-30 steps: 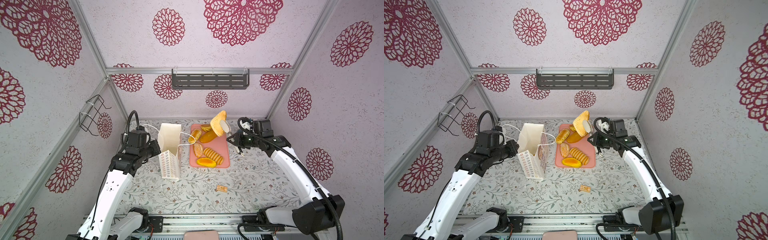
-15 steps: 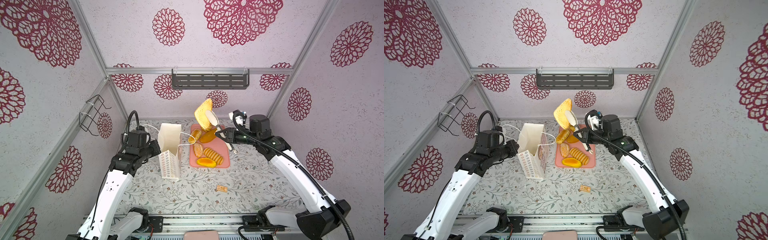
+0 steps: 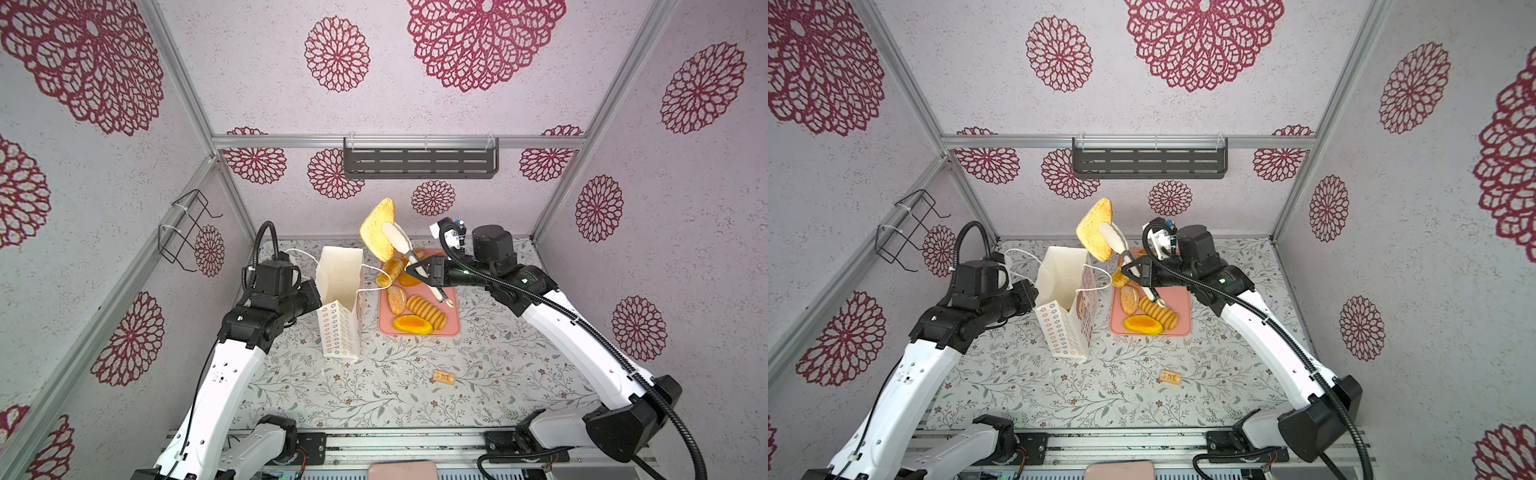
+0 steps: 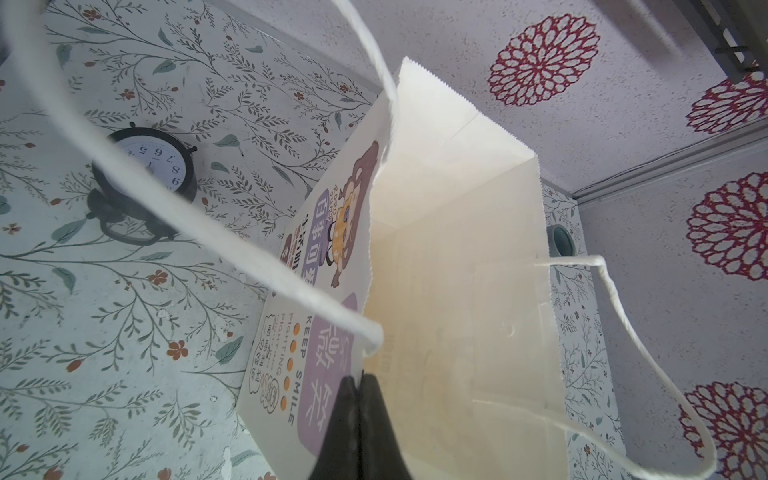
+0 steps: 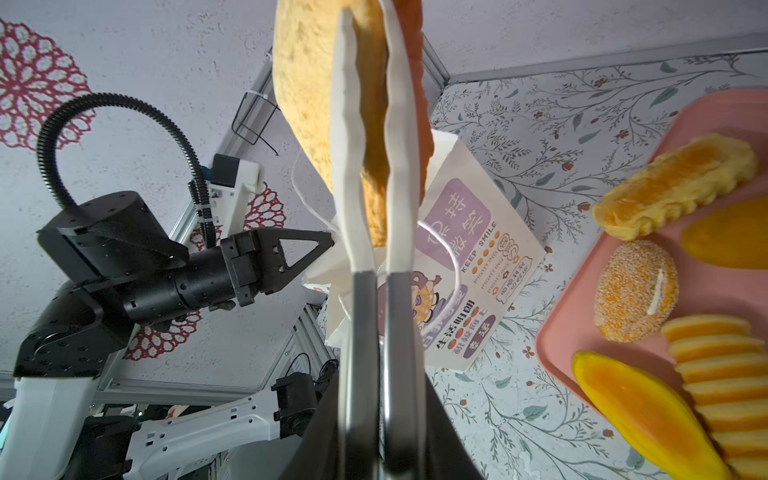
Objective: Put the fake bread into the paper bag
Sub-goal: 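Lift the tan bread with the tongs and carry it over the bag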
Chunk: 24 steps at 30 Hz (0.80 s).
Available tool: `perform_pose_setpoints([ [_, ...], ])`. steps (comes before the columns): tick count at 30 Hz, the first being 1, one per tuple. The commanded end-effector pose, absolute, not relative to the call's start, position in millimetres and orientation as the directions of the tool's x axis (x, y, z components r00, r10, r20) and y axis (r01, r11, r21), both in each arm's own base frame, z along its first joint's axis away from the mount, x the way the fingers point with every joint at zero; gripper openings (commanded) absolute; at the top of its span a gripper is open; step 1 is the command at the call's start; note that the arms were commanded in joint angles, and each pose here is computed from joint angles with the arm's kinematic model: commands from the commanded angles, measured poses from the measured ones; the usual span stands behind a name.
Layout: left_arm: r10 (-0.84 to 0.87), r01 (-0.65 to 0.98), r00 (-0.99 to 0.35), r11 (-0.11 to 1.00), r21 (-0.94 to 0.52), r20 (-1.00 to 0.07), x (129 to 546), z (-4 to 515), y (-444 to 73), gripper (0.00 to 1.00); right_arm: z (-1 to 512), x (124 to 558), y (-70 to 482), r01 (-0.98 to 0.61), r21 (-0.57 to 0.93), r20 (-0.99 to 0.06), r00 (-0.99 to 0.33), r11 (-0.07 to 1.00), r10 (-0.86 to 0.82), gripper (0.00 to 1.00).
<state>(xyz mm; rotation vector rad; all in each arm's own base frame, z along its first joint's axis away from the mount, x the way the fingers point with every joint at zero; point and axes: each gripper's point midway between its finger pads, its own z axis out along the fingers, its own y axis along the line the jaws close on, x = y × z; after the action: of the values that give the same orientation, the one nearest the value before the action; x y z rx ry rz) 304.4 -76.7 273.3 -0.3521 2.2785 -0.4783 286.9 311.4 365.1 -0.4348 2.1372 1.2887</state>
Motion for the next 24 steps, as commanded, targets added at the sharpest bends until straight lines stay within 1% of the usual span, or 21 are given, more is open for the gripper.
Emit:
perform_pose_setpoints([
  [1, -0.389, -0.083, -0.652, 0.89, -0.449, -0.651, 303.8, 279.2, -76.4, 0.0, 409.4, 286.6, 320.8, -0.648, 0.624, -0.738, -0.673, 0.436, 0.055, 0.14],
  [6, -0.392, -0.083, -0.652, 0.888, -0.453, -0.649, 303.8, 278.9, -77.0, 0.0, 410.1, 286.6, 340.0, -0.663, 0.586, -0.752, -0.659, 0.465, 0.009, 0.14],
  [16, -0.396, -0.082, -0.652, 0.885, -0.459, -0.647, 305.1, 279.4, -78.0, 0.0, 380.0, 281.9, 371.6, -0.663, 0.504, -0.735, -0.666, 0.553, -0.127, 0.14],
  [24, -0.397, -0.081, -0.654, 0.883, -0.462, -0.644, 305.3, 278.8, -79.0, 0.0, 357.5, 280.8, 376.5, -0.655, 0.435, -0.718, -0.666, 0.618, -0.201, 0.2],
])
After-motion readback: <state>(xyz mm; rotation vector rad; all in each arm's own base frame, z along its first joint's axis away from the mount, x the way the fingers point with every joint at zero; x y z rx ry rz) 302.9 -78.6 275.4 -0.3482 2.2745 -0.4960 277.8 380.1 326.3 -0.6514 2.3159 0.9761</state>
